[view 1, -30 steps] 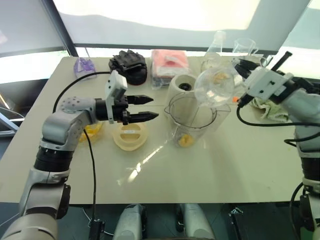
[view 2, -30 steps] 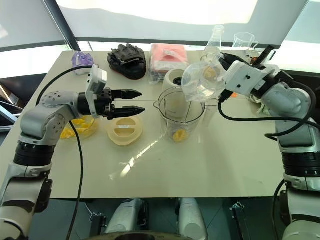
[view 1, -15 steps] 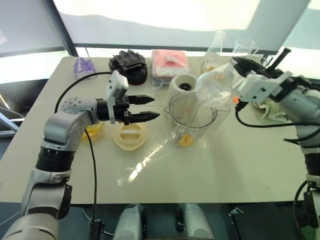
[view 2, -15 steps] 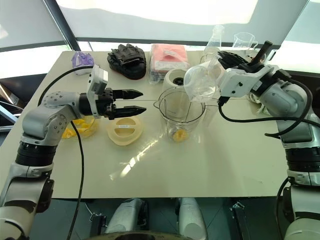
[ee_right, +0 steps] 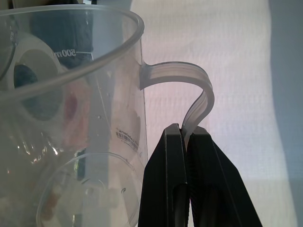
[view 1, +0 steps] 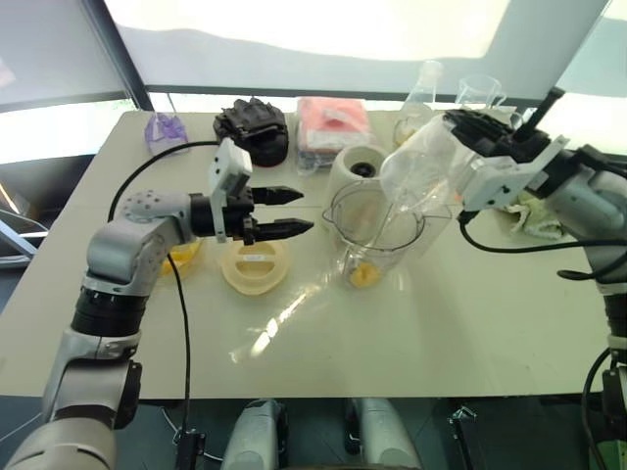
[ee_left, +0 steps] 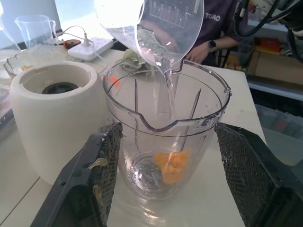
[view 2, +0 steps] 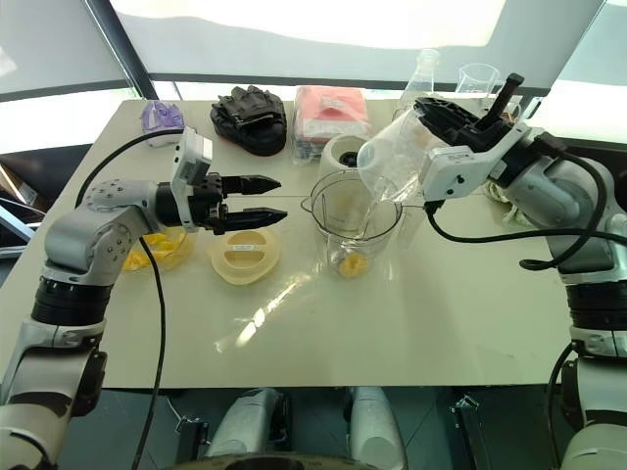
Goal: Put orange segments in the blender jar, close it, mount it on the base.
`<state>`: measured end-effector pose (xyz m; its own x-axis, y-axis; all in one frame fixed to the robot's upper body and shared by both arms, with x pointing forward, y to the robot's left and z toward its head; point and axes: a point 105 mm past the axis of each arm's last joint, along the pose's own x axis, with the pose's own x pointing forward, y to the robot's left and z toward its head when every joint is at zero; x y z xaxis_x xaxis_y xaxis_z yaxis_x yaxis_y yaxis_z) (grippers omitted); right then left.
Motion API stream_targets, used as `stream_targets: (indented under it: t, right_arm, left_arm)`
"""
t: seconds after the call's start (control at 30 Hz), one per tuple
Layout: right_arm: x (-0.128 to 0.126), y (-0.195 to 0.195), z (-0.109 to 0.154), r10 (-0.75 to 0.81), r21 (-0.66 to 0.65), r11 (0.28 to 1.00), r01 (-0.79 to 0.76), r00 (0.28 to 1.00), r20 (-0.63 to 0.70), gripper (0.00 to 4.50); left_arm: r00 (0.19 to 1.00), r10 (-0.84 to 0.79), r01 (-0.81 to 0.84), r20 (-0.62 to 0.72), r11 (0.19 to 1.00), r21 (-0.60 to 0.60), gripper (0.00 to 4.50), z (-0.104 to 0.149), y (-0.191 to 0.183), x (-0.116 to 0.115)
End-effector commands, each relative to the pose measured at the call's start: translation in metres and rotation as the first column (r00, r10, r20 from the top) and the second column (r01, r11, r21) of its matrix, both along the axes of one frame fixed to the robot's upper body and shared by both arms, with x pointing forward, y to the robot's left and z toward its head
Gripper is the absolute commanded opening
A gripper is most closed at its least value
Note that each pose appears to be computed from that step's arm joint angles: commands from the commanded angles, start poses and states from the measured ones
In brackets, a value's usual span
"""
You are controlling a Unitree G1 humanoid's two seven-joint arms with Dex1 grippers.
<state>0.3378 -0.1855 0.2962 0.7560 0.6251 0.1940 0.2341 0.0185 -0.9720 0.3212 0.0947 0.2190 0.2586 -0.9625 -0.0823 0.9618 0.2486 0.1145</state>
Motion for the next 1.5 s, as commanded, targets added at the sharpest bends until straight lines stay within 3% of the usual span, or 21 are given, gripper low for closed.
stream_targets:
  t: [0.03,0.17,0.3,0.43,0.53,0.67,0.8,0.97,1.23,1.37,1.5]
  right_arm:
    - [-0.006,0.0,0.021,0.006,0.007,1.0,-0.007,0.996,0.087,0.02]
    - [-0.005,-0.003,0.023,-0.003,0.046,0.999,0.0,0.997,0.082,0.02]
    - [0.001,-0.015,0.027,-0.007,0.291,0.957,0.013,1.0,-0.023,0.02]
    - [-0.001,-0.018,0.017,0.04,0.381,0.924,0.014,0.99,-0.132,0.02]
    - [-0.004,-0.025,0.017,0.083,0.511,0.859,0.022,0.98,-0.18,0.02]
    - [-0.009,-0.041,0.007,0.166,0.708,0.7,0.093,0.943,-0.288,0.02]
    - [-0.014,-0.066,-0.004,0.247,0.887,0.413,0.204,0.913,-0.324,0.02]
    - [-0.03,-0.109,-0.022,0.189,0.951,0.124,0.284,0.934,-0.303,0.02]
    - [-0.056,-0.145,-0.081,0.047,0.911,-0.069,0.407,0.913,-0.405,0.02]
    - [-0.058,-0.164,-0.132,-0.043,0.847,-0.181,0.5,0.856,-0.515,0.02]
    - [-0.056,-0.174,-0.166,-0.061,0.796,-0.215,0.567,0.805,-0.59,0.02]
  left_arm:
    - [0.999,-0.007,0.008,0.054,1.0,-0.009,3.26,0.011,-0.001,-0.001]
    - [0.999,-0.009,0.009,0.053,1.0,-0.01,3.26,0.011,-0.001,-0.001]
    - [0.999,-0.01,0.011,0.051,1.0,-0.01,3.26,0.011,-0.001,-0.002]
    - [0.999,-0.008,0.009,0.051,1.0,-0.009,3.26,0.011,0.0,-0.001]
    - [0.999,-0.009,0.009,0.052,1.0,-0.009,3.26,0.011,0.0,0.0]
    - [0.999,-0.018,0.02,0.051,0.999,-0.036,3.26,0.018,-0.001,0.0]
    - [0.997,-0.045,0.049,0.057,0.996,-0.077,3.26,0.03,-0.005,-0.001]
    - [0.992,-0.103,0.109,0.076,0.99,-0.087,3.26,0.039,-0.013,-0.007]
    - [0.981,-0.183,0.187,0.068,0.98,-0.063,3.26,0.035,-0.025,-0.014]
    - [0.978,-0.207,0.209,0.034,0.976,-0.065,3.26,0.024,-0.032,-0.015]
    - [0.981,-0.196,0.196,0.01,0.979,-0.056,3.26,0.018,-0.029,-0.017]
